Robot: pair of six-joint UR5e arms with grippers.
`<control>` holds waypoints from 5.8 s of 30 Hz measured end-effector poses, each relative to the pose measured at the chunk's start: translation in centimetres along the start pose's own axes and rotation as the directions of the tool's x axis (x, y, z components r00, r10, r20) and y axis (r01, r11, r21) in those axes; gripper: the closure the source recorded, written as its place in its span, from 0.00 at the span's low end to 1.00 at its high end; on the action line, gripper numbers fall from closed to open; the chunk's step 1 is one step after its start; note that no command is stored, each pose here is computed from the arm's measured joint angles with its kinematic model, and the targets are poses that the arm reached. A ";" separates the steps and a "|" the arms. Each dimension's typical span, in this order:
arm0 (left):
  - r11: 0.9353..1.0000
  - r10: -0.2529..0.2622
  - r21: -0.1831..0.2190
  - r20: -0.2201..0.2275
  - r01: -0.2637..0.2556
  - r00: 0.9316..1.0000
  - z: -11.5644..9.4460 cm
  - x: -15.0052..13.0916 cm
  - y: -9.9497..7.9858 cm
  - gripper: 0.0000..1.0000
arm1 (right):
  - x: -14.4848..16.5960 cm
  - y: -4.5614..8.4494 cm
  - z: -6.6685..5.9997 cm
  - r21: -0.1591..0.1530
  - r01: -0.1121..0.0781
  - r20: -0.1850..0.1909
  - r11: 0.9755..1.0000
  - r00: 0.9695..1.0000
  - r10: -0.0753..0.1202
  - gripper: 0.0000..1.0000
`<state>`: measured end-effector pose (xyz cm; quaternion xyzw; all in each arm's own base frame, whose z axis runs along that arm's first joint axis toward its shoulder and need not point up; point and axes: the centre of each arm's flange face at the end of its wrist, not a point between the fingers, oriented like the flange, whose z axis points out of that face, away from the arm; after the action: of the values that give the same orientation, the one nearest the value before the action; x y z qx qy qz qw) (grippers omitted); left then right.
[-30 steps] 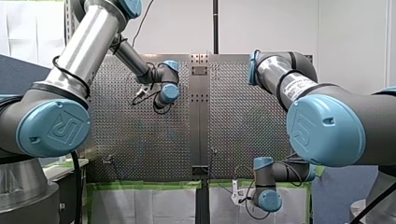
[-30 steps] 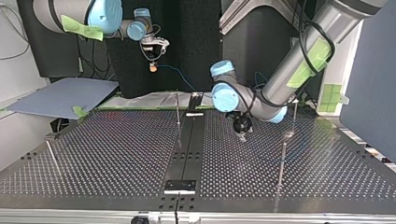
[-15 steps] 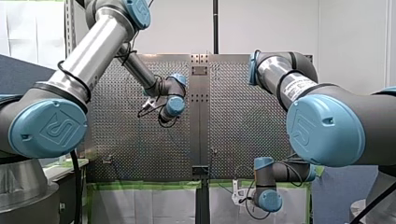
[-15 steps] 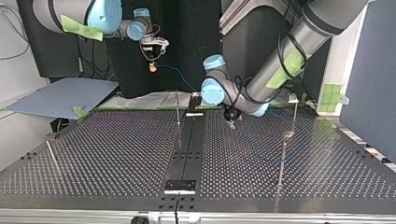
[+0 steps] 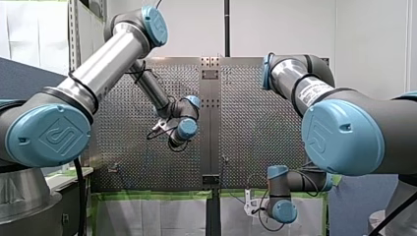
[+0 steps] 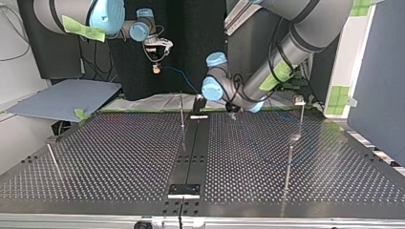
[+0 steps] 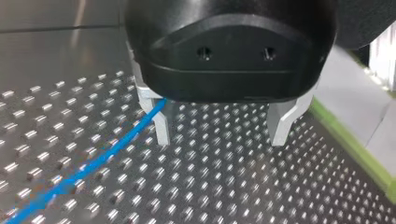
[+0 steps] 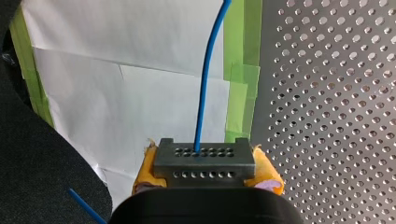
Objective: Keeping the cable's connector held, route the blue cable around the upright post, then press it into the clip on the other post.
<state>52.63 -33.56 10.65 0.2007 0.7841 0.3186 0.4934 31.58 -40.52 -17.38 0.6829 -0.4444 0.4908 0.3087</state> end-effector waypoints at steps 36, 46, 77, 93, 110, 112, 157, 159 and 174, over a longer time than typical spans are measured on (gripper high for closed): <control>0.896 -0.202 0.397 -0.041 0.201 0.979 -2.1 4.7 -10.5 0.00 | 0.9 -0.6 1.3 0.064 0.013 -0.035 0.998 0.999 -0.011 1.00; 0.858 -0.252 0.456 -0.030 0.237 0.967 -2.7 5.6 -13.5 0.00 | 1.3 -1.2 1.8 0.127 0.030 -0.052 0.991 0.998 -0.024 1.00; 0.709 -0.407 0.611 -0.054 0.353 0.912 -5.1 7.4 -20.0 0.00 | 3.0 -1.0 4.2 0.186 0.036 -0.090 0.982 0.996 -0.020 1.00; 0.655 -0.489 0.630 -0.067 0.417 0.870 -6.2 6.7 -21.0 0.00 | 3.5 -0.6 4.9 0.197 -0.006 -0.089 0.980 0.996 0.024 1.00; 0.741 -0.420 0.589 0.031 0.323 0.907 -6.0 6.5 -20.8 0.00 | 3.6 -0.5 4.9 0.204 -0.004 -0.086 0.979 0.996 0.022 1.00; 0.756 -0.405 0.578 0.043 0.308 0.913 -5.9 6.5 -20.7 0.00 | 3.6 -0.6 4.9 0.206 -0.003 -0.086 0.979 0.996 0.021 1.00; 0.790 -0.349 0.553 0.051 0.264 0.936 -5.1 5.9 -20.1 0.98 | 3.2 -1.5 4.5 0.240 -0.001 -0.056 0.971 0.998 0.015 1.00; 0.798 -0.346 0.543 0.055 0.263 0.937 -4.9 5.9 -19.9 0.98 | 3.2 -1.5 4.5 0.237 -0.001 -0.056 0.971 0.998 0.015 1.00; 0.826 -0.329 0.504 0.068 0.252 0.942 -4.5 5.9 -19.5 0.98 | 3.9 -0.3 4.9 0.216 -0.005 -0.068 0.976 0.997 0.020 1.00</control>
<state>46.00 -45.14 -5.36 0.2203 0.8204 0.0152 0.5274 34.30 -45.81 -15.31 0.6921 -0.3815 0.5616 0.2450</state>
